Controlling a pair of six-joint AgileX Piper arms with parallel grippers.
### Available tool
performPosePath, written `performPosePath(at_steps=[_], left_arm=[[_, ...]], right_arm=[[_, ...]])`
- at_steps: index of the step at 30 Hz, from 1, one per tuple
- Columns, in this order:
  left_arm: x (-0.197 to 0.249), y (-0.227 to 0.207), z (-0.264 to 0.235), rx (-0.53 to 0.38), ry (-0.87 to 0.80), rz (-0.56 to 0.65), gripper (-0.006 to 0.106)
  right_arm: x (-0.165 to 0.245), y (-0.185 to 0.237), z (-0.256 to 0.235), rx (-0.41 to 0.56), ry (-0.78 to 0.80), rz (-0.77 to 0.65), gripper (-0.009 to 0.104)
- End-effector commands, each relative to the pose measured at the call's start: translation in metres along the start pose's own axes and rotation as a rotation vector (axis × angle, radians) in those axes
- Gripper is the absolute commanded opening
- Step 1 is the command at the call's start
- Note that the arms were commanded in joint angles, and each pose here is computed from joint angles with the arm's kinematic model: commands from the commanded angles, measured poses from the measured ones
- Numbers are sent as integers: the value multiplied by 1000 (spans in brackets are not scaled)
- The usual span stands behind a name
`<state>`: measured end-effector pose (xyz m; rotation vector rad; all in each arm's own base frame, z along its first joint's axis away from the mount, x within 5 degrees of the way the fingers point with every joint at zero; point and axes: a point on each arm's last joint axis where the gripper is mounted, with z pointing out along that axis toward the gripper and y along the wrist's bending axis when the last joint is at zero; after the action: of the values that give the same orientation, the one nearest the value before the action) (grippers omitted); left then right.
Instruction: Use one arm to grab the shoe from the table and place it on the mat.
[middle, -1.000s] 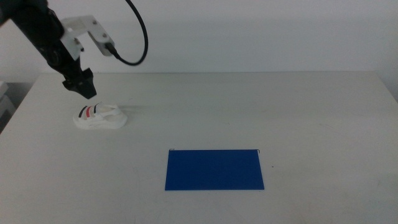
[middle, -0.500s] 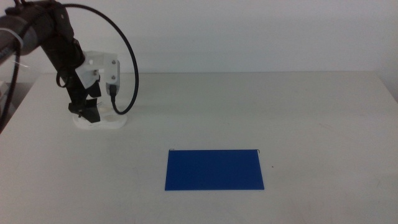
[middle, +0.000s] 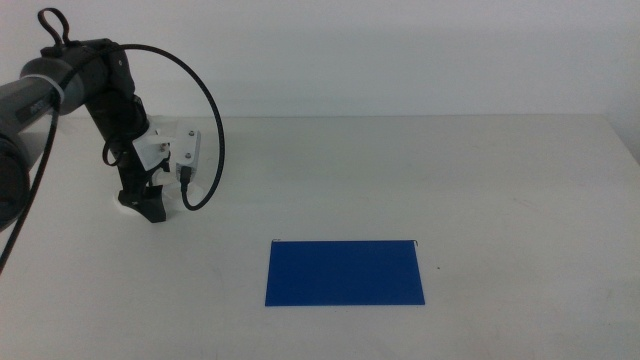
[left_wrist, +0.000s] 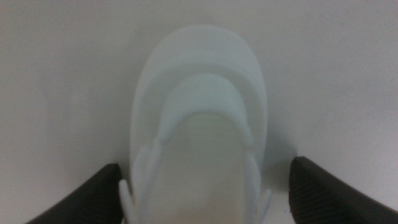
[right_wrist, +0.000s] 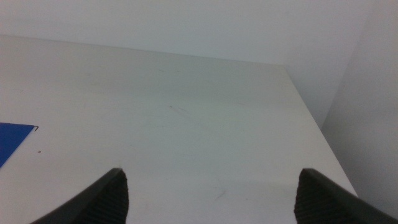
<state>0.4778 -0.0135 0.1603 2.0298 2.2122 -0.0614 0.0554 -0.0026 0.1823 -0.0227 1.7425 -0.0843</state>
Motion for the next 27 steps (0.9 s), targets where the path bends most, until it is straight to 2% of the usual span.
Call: performPosePath(at_steps=[1,5,10,12,18,27], left_arm=[[-8,0,-39,-74,-23,13,79],[-8,1,-40,-75,-23,7,54],[-9,-3,-45,-55,-31,-44,9],[-11,-7,-50,-29,-46,-46,-2],[-25,-13,-71,-46,-126,-161,-1],[-105,-47,-103,-100,-81,-113,-1]], right_arm=[[-5,0,0,7,-65,-18,78],[-5,0,0,7,-65,-18,78],[-5,0,0,7,-65,-18,78],[-5,0,0,7,-65,-18,78],[-5,0,0,7,-65,-18,78],[-5,0,0,7,-65,-18,78]])
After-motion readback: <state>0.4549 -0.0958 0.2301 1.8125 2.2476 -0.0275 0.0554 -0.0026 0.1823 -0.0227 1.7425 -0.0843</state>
